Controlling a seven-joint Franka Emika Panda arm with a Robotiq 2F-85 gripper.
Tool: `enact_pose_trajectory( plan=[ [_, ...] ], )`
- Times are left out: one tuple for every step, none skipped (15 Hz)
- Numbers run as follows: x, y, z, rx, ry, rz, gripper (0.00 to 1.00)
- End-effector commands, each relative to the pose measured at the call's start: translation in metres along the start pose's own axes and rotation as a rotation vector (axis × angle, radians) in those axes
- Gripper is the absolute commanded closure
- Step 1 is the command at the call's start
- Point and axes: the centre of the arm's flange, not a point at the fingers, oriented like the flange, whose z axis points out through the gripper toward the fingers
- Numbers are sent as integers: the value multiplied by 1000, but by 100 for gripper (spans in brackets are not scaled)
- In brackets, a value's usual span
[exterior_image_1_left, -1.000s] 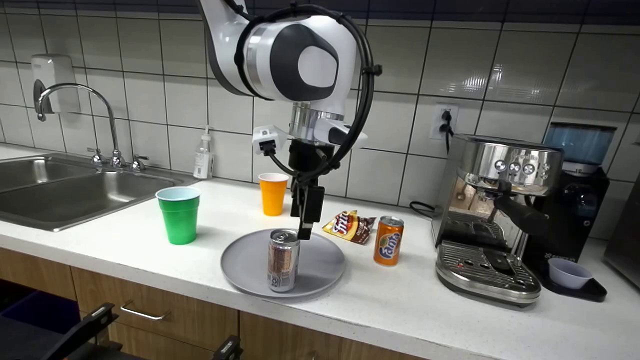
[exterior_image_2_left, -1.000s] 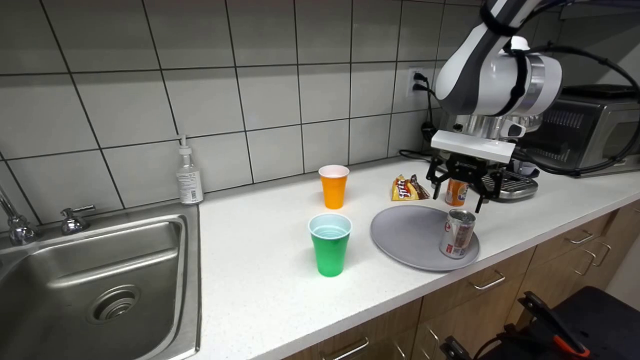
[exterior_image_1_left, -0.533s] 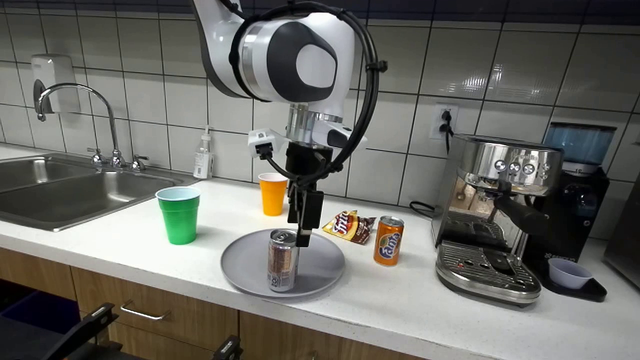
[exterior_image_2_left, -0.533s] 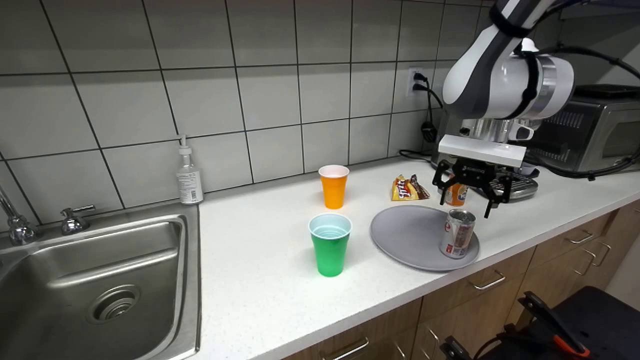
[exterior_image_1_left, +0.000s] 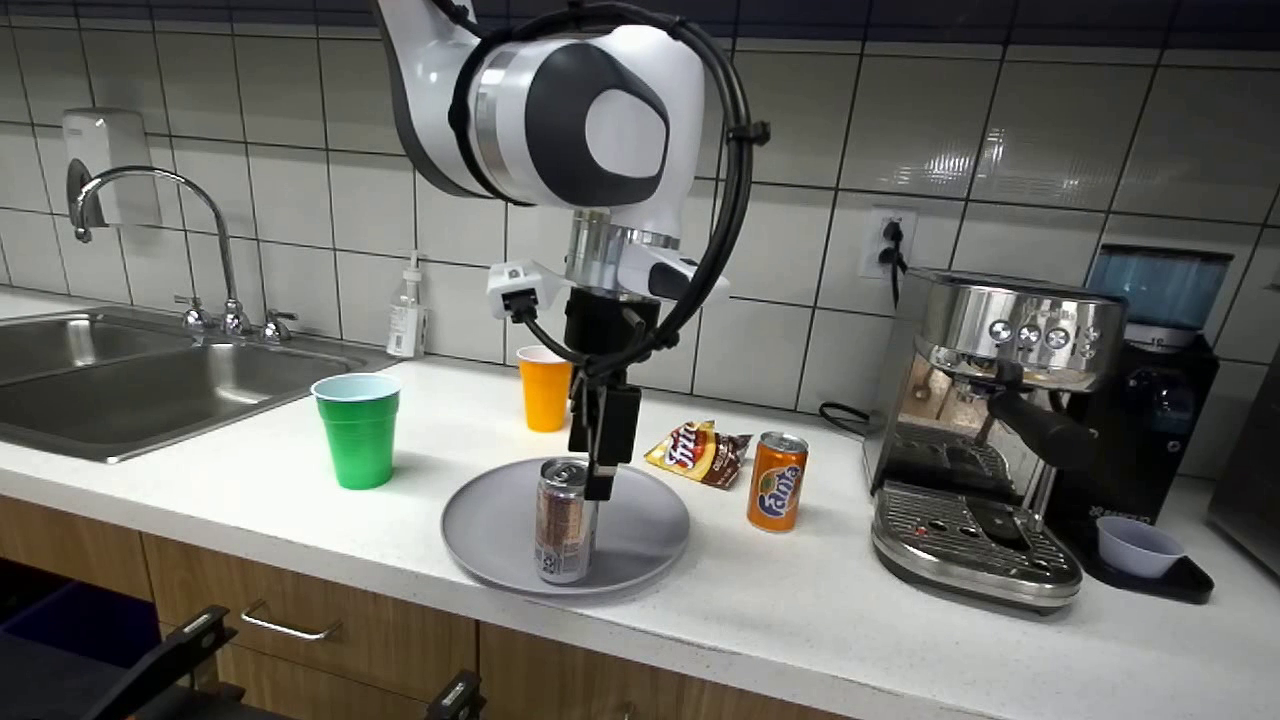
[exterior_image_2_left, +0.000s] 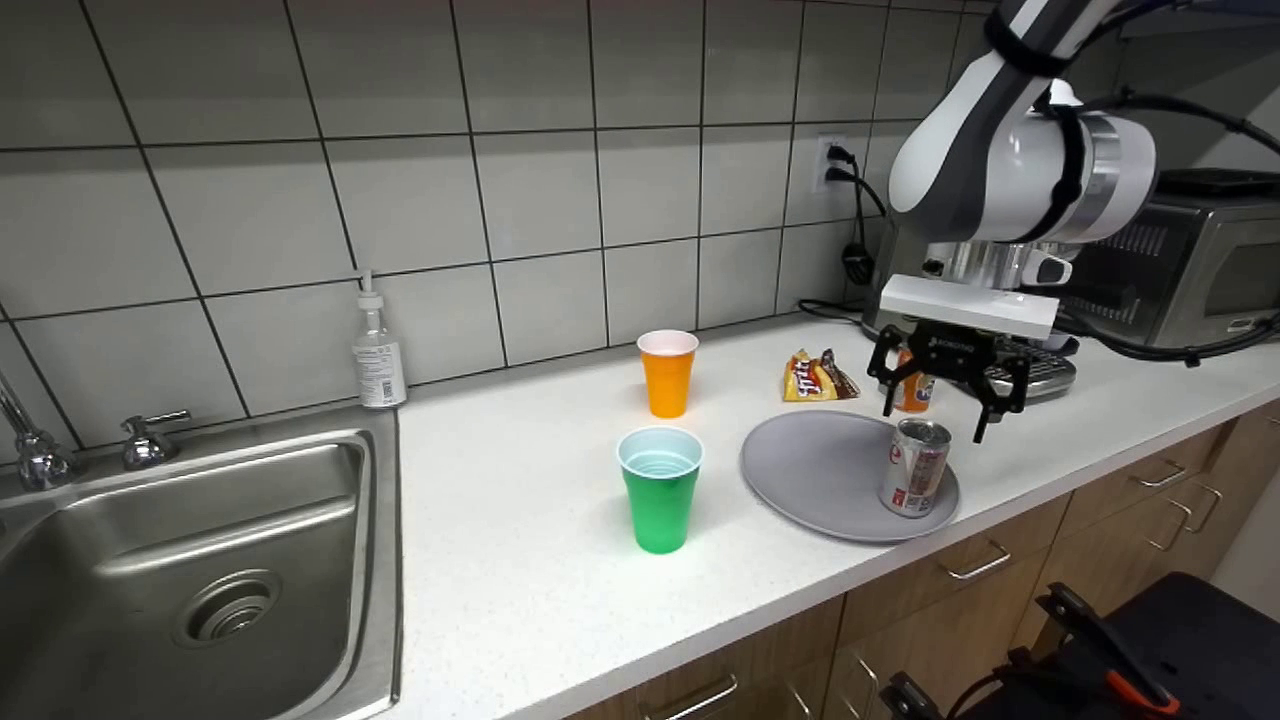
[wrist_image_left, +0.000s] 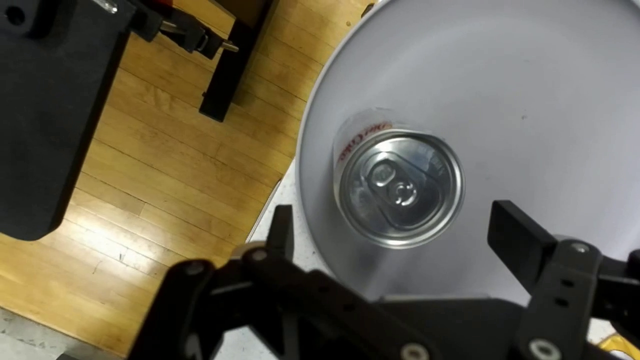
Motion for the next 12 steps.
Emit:
enact_pose_trajectory(
  plan=[
    [-9,1,-7,-3,-2,-6,0],
    [-9,1,-6,-4,-1,-7,0],
    [-10,0,-5,-4,-2,-8,0],
    [-11,0,-5,-6,-2,-10,0],
    [-12,-1,-4,-7,-3,-12,0],
    [-12,-2,-3,-7,-4,-14,0],
    [-13,-2,-1,-9,-5,-15,0],
    [-14,-2,0,-10,-6,-16,0],
    [-15,-2,1,-10,-8,-17,0],
    [-15,-2,1,-11,-8,-16,0],
    [-15,-2,3,-12,-10,-15,0],
    [-16,-2,3,-13,-11,-15,0]
  ],
)
